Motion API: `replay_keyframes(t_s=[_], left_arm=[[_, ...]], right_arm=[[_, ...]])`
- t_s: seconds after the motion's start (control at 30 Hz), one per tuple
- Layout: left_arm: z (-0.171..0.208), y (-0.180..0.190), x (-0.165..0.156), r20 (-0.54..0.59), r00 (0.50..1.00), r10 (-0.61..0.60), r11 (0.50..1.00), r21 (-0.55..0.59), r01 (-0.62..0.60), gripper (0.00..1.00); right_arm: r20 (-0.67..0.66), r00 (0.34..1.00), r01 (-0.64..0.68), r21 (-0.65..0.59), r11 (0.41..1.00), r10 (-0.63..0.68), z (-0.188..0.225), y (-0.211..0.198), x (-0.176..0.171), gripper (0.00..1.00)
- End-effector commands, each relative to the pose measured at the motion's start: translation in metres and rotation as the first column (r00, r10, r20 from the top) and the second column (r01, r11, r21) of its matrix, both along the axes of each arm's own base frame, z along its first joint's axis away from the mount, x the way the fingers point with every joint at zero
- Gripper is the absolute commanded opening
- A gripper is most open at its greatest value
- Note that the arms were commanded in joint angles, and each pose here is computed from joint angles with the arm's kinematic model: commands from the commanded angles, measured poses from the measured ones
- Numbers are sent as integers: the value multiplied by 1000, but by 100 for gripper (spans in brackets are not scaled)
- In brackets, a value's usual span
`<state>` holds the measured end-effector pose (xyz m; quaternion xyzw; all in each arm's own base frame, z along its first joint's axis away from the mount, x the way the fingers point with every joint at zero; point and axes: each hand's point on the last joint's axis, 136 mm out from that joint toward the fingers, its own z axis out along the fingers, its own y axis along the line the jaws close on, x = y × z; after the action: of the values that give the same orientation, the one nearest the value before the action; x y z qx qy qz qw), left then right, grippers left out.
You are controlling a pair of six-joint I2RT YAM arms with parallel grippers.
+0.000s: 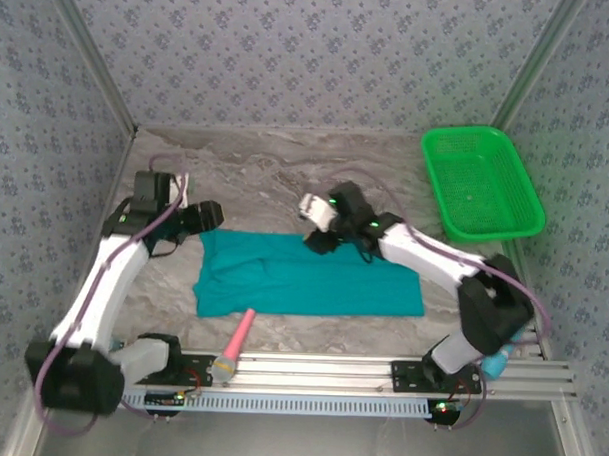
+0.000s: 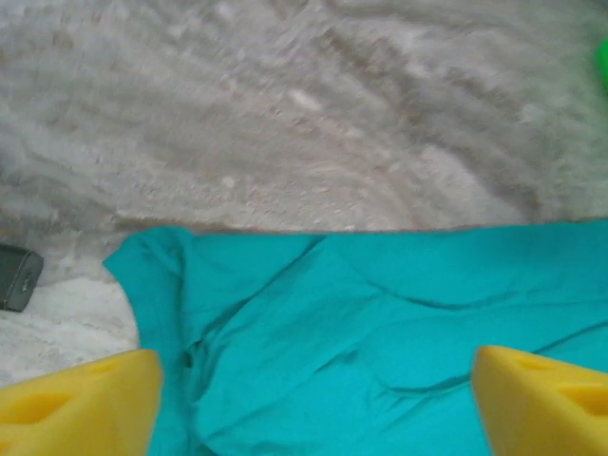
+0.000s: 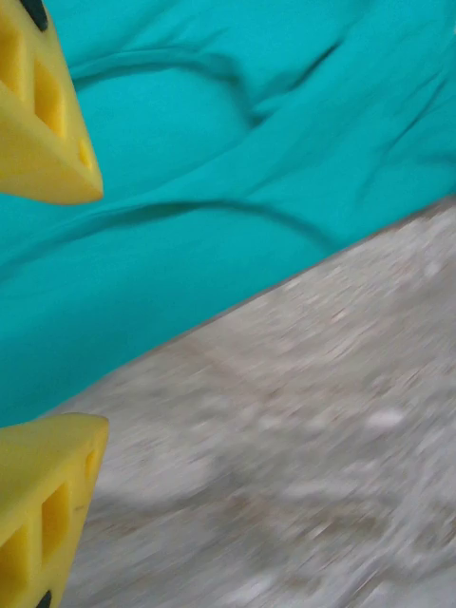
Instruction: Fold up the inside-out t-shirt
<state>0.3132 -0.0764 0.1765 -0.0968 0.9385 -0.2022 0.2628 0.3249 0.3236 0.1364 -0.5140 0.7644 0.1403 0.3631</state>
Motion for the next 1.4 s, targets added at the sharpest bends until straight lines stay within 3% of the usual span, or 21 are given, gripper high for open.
replay_keyframes(t_s=[0.0, 0.2, 0.5, 0.8, 0.9, 1.07, 1.27, 1.37], left_arm=[[-41, 7, -1, -259, 952, 163, 980, -66, -186, 53], [-73, 11, 35, -325, 918, 227, 963, -64, -261, 37], [-118, 15, 54, -437, 862, 256, 960, 8, -281, 37], [-145, 23, 48, -485, 827, 286, 955, 71, -288, 36], [-152, 28, 46, -490, 819, 300, 952, 102, -287, 32], [-161, 36, 43, -497, 807, 319, 947, 144, -286, 22], [-167, 45, 36, -518, 784, 342, 940, 182, -289, 5], [-169, 47, 36, -521, 780, 348, 938, 191, -290, 4]], right_arm=[[-26, 998, -47, 46, 998, 48, -6, 52, 17, 62], [-225, 974, -28, 56, 998, 40, -45, 106, 38, 62], [-363, 931, -12, 53, 999, 31, -88, 120, 42, 58], [-424, 897, -87, 113, 990, 127, -89, 129, 25, 10], [-395, 899, -143, 150, 978, 191, -77, 131, 19, 7], [-230, 920, -273, 211, 939, 319, -37, 127, 3, 6], [-65, 882, -456, 133, 880, 466, -34, 107, -39, 6], [-20, 860, -505, 104, 857, 510, -43, 98, -59, 7]])
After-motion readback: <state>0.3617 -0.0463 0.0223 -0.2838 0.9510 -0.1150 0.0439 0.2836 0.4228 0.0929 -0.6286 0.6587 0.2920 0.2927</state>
